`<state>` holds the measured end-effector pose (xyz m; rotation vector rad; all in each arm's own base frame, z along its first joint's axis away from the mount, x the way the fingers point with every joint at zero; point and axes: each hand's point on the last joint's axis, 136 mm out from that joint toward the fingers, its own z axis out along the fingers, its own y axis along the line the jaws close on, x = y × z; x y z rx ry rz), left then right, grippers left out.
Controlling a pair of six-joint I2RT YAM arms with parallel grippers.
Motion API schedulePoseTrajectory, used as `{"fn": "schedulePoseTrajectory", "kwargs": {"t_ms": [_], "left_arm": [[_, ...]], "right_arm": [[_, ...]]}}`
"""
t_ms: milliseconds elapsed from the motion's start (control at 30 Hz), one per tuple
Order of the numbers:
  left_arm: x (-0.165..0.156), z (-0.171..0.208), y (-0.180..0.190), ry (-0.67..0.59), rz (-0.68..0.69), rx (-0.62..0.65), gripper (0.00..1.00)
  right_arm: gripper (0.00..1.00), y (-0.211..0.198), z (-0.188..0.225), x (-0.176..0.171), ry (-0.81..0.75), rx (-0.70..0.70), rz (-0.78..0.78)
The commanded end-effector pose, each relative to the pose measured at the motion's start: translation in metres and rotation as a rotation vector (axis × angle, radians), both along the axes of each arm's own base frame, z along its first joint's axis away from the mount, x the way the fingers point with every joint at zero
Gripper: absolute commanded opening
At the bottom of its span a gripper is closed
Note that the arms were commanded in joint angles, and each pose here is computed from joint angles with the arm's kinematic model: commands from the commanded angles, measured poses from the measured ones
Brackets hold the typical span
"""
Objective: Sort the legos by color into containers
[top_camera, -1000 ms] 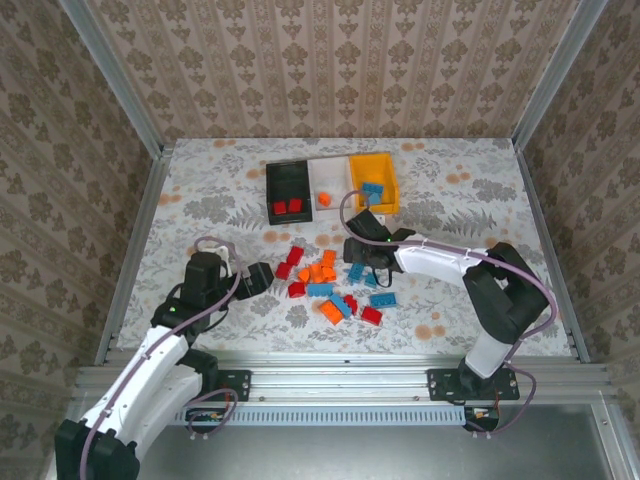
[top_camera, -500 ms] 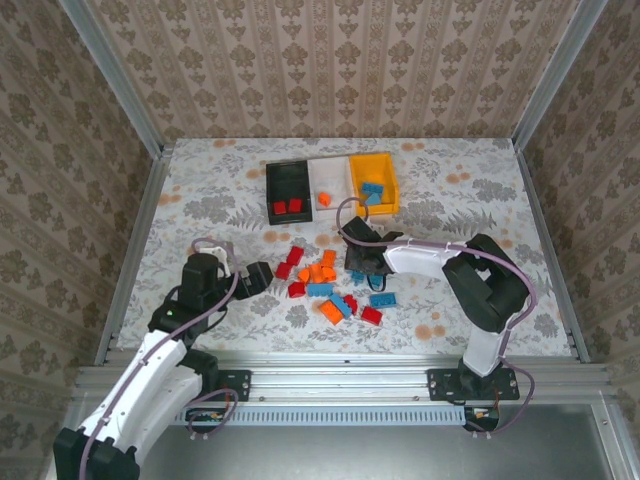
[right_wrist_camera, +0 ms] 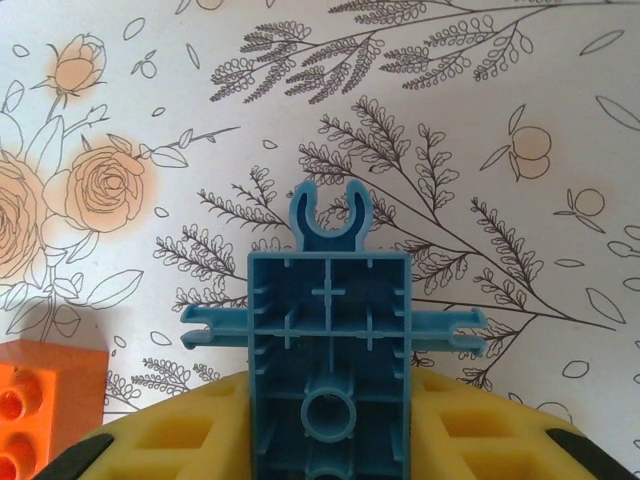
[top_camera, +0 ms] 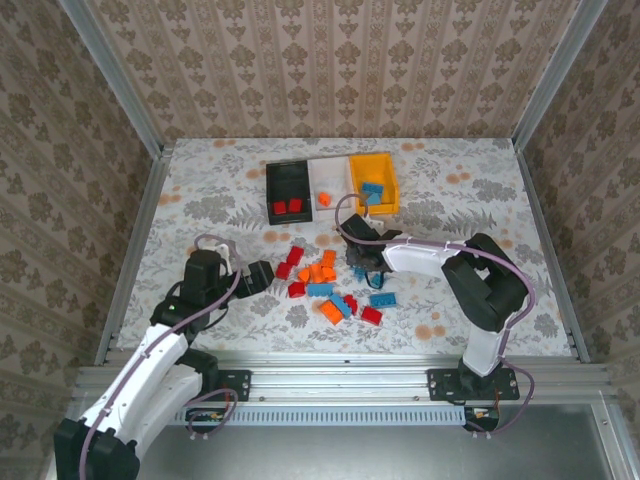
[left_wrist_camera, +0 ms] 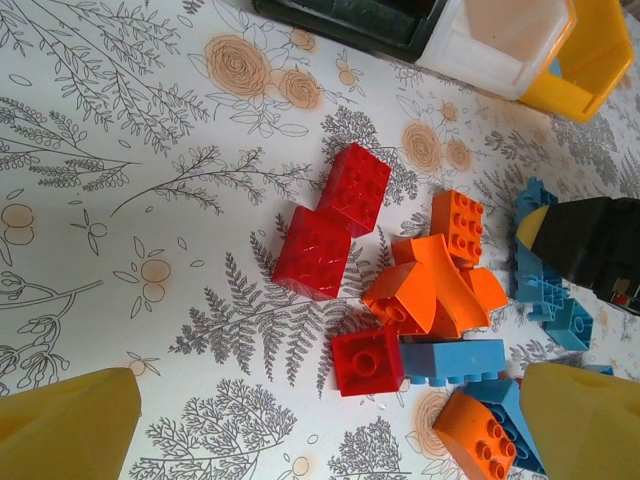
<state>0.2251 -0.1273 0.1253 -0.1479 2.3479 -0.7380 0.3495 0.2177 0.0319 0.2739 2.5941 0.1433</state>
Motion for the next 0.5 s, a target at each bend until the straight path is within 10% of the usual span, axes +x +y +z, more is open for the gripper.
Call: {"fn": "schedulePoseTrajectory", "kwargs": {"t_ms": [0,467], "left_arm": [[0.005,0.014,-0.001,-0.025,0.006,-0.024,1.00],[0.013,0.015,-0.009,-0.013,-0.008,-0.043,1.00]], "right_arm": [[0.34,0.005,0.038,0.013,-0.101,0.010,0.019],[0.35,-0.021,0.125,0.079,-0.317,-0.154,0.125]]}}
